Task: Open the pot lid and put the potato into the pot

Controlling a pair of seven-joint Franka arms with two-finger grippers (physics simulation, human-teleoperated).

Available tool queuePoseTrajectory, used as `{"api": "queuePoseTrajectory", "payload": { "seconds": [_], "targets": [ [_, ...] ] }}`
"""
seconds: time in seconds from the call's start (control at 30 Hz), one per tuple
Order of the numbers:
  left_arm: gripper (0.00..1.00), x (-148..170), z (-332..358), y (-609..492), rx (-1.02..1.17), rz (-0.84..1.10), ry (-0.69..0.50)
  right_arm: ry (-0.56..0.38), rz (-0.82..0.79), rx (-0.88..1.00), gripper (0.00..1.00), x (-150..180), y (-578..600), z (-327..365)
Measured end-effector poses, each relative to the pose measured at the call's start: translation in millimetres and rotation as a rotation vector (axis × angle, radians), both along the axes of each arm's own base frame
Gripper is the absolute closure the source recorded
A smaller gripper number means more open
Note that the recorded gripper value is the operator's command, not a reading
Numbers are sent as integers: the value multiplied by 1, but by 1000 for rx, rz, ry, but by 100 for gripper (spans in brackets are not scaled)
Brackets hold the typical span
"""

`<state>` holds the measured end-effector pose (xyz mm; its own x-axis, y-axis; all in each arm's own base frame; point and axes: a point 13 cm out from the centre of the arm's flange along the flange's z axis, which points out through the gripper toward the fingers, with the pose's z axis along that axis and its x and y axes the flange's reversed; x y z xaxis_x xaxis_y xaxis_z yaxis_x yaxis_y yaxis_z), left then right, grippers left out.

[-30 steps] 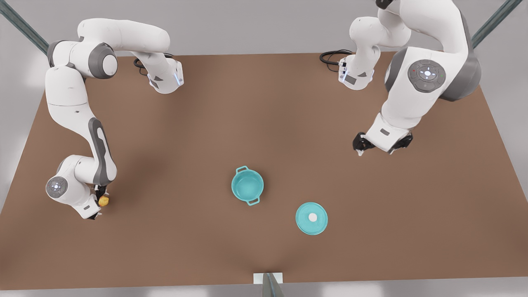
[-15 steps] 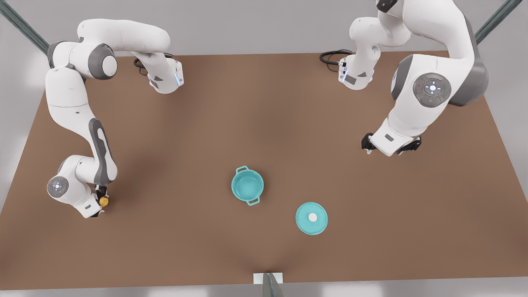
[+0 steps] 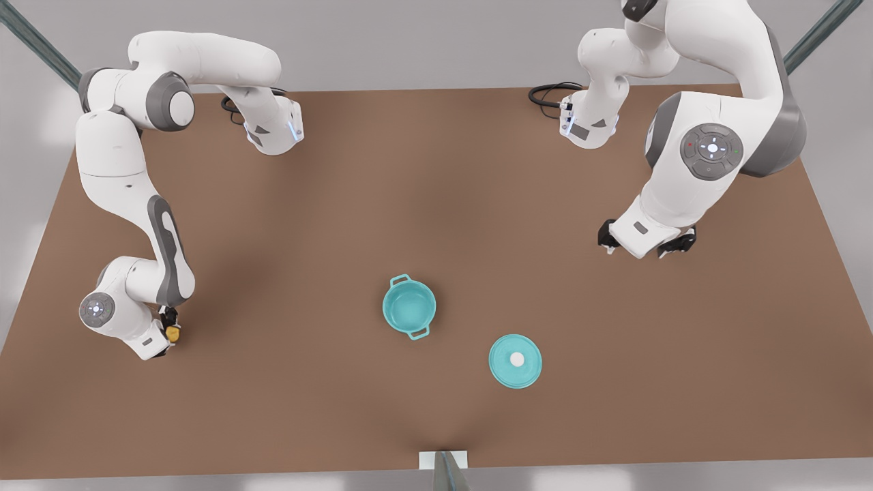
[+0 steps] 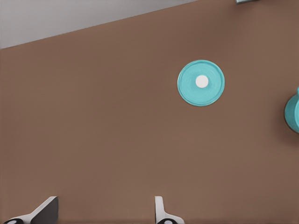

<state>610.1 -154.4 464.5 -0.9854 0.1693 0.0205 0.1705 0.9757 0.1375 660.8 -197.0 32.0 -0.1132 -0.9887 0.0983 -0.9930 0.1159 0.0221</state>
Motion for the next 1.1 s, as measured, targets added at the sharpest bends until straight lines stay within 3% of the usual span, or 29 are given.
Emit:
{"api": "queuePoseTrajectory", "payload": {
  "seconds": [0.4,0.53,0.73,0.87,1.1],
  "targets": [
    [0,1,-1,2,2,-17,5,-5,105,58,53,24,102,89],
    [0,1,-1,4,2,-20,5,-6,197,82,53,28,206,128],
    [0,1,-2,4,3,-26,7,-9,314,108,53,5,387,167],
    [0,1,-2,6,3,-24,9,-26,313,131,53,-13,475,182],
    [0,4,-7,7,3,-24,16,-55,183,180,53,-14,574,175]
  ]
}}
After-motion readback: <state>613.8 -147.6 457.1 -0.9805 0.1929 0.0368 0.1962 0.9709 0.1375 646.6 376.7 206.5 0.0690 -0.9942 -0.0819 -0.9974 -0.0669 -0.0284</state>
